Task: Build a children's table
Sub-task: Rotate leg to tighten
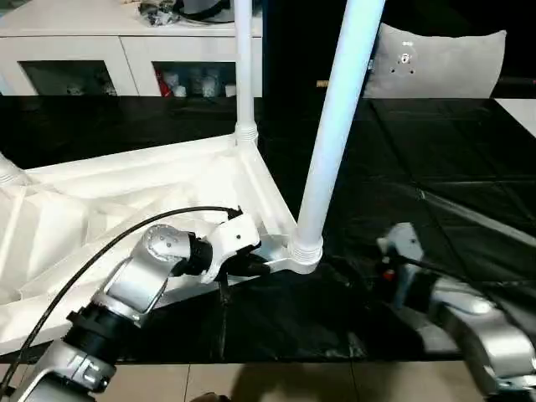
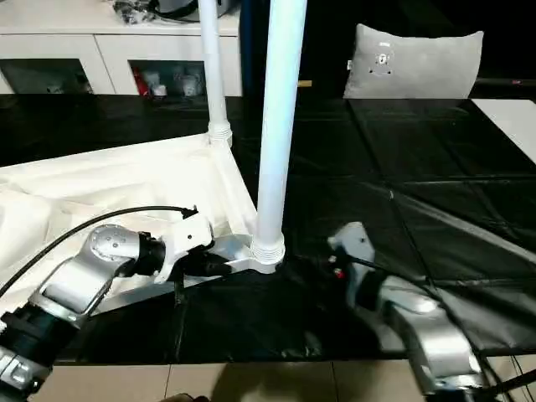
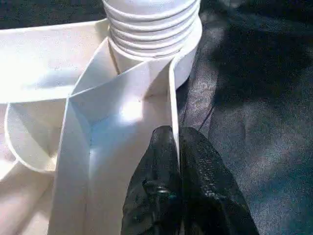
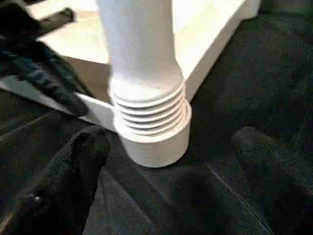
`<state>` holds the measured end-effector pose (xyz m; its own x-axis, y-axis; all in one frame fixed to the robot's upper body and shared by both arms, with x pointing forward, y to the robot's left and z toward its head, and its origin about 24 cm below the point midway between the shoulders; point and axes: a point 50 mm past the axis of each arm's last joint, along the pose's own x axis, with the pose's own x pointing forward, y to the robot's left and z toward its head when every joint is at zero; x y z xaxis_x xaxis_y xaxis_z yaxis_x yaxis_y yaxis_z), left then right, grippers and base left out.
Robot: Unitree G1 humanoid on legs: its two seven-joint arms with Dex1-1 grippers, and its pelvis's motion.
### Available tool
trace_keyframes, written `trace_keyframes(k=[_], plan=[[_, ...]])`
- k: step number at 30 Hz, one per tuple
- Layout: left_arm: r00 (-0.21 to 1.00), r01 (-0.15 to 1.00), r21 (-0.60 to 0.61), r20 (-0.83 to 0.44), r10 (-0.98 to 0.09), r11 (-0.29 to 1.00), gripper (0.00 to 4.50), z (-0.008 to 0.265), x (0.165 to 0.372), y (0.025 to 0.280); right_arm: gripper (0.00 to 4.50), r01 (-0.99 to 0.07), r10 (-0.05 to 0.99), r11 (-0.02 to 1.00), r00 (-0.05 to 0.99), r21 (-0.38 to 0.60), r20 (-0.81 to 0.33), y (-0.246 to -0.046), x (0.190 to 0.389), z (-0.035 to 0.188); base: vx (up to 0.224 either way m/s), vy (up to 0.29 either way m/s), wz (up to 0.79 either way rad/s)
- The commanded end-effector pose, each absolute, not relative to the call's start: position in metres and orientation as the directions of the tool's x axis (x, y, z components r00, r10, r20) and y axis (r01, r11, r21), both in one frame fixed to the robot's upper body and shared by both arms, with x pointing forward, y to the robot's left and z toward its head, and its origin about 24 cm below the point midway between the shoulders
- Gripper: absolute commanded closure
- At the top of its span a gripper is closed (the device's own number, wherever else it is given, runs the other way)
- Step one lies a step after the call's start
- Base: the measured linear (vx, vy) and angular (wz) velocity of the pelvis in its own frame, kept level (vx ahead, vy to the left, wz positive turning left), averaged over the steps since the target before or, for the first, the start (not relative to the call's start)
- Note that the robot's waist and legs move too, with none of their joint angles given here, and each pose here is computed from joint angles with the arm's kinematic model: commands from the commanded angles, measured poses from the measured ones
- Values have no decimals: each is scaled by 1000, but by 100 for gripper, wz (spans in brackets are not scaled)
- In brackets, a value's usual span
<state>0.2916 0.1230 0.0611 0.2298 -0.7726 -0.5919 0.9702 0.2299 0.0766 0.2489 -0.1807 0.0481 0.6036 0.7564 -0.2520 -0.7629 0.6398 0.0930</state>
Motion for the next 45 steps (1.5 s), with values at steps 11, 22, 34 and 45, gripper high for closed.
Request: trace_keyframes(k=[11, 22, 34, 45], plan=[[27, 991, 119, -651, -759, -67, 450, 65, 285, 117, 6, -909, 863, 417, 406, -31, -300, -174, 254, 67, 0, 0, 0], [-74, 968, 129, -669, -739, -215, 450, 69, 283, 107, 76, -947, 900, 319, 292, 31, -324, -162, 267, 64, 0, 0, 0], [-83, 963, 135, -677, -731, -234, 450, 67, 284, 107, 168, -966, 912, 253, 219, 55, -346, -158, 265, 60, 0, 0, 0], [-65, 974, 121, -665, -744, -194, 450, 65, 285, 110, 197, -965, 909, 251, 205, 82, -363, -158, 263, 56, 0, 0, 0]])
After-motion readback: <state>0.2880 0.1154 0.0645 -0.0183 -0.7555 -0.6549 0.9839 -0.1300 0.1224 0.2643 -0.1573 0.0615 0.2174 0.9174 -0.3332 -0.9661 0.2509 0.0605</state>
